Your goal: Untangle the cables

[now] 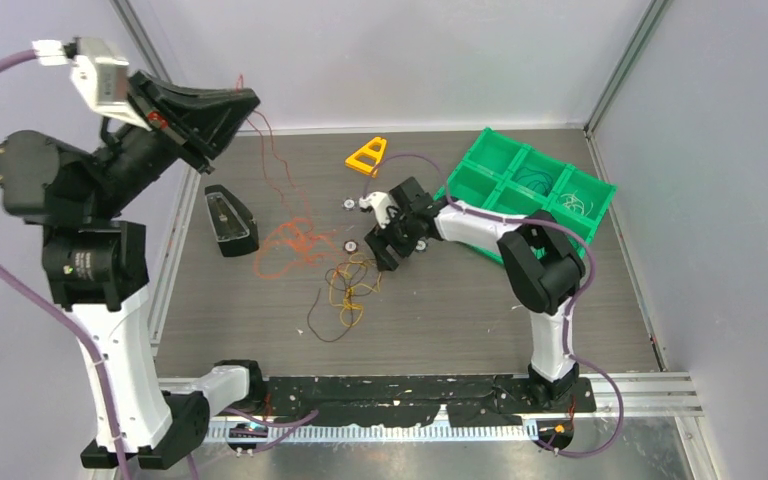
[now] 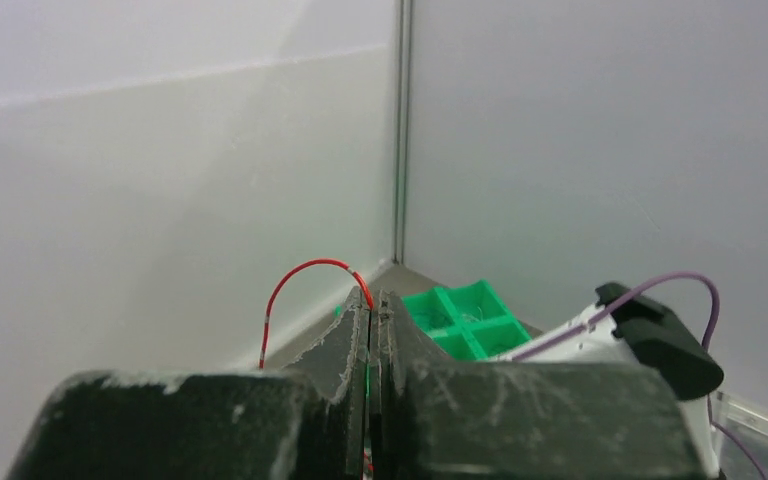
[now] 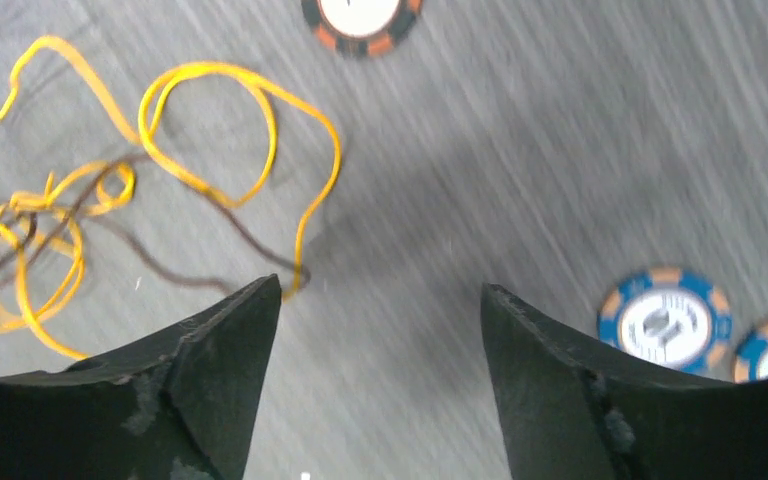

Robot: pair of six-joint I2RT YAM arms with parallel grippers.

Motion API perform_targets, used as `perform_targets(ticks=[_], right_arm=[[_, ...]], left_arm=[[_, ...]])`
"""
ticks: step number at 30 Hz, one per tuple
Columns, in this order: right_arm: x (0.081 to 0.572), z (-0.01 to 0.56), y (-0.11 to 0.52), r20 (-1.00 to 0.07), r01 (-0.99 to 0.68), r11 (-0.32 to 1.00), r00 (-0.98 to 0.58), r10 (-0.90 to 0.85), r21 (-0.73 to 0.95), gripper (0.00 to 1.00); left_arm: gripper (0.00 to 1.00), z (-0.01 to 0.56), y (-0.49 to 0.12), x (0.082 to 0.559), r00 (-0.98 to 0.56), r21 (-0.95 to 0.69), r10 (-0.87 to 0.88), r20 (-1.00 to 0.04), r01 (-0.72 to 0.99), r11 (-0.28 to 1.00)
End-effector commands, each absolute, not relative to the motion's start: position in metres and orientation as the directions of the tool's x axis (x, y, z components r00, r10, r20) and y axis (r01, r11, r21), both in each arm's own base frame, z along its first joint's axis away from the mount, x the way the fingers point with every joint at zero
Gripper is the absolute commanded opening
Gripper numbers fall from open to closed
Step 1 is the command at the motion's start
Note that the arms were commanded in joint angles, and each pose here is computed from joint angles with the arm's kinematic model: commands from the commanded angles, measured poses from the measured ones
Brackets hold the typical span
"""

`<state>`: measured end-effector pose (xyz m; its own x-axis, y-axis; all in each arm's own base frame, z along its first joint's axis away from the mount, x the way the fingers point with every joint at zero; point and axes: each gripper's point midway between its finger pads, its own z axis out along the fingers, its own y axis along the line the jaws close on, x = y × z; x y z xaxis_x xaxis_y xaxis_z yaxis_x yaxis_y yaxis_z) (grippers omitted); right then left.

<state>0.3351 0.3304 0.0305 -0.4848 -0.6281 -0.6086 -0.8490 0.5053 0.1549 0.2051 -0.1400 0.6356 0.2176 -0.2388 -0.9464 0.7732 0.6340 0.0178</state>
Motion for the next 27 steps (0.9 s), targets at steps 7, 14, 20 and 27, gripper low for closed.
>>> perform_targets(ticks=[7, 14, 20, 27], right_arm=[[0.304, 0.219, 0.309, -0.855, -0.964, 0.252, -0.2, -0.478, 0.084, 0.99], [0.276, 0.367, 0.359, -0.999, -0.982, 0.187, 0.022, -0.025, -0.026, 0.95], [0.279, 0.415, 0.419, -0.985, -0.961, 0.262, 0.12, 0.124, -0.084, 0.95], [0.285, 0.415, 0.479, -0.971, -0.97, 0.209, 0.165, 0.174, -0.127, 0.97]], left_arm=[[0.0, 0.536, -0.146, 0.246, -0.06, -0.204, -0.256, -0.965, 0.785, 0.585], [0.0, 0.515, -0.155, 0.254, -0.147, -0.277, -0.274, -0.95, 0.8, 0.531], [0.0, 0.515, -0.168, 0.249, -0.179, -0.288, -0.264, -0.948, 0.838, 0.464], [0.0, 0.525, -0.181, 0.233, -0.191, -0.278, -0.257, -0.948, 0.887, 0.368]])
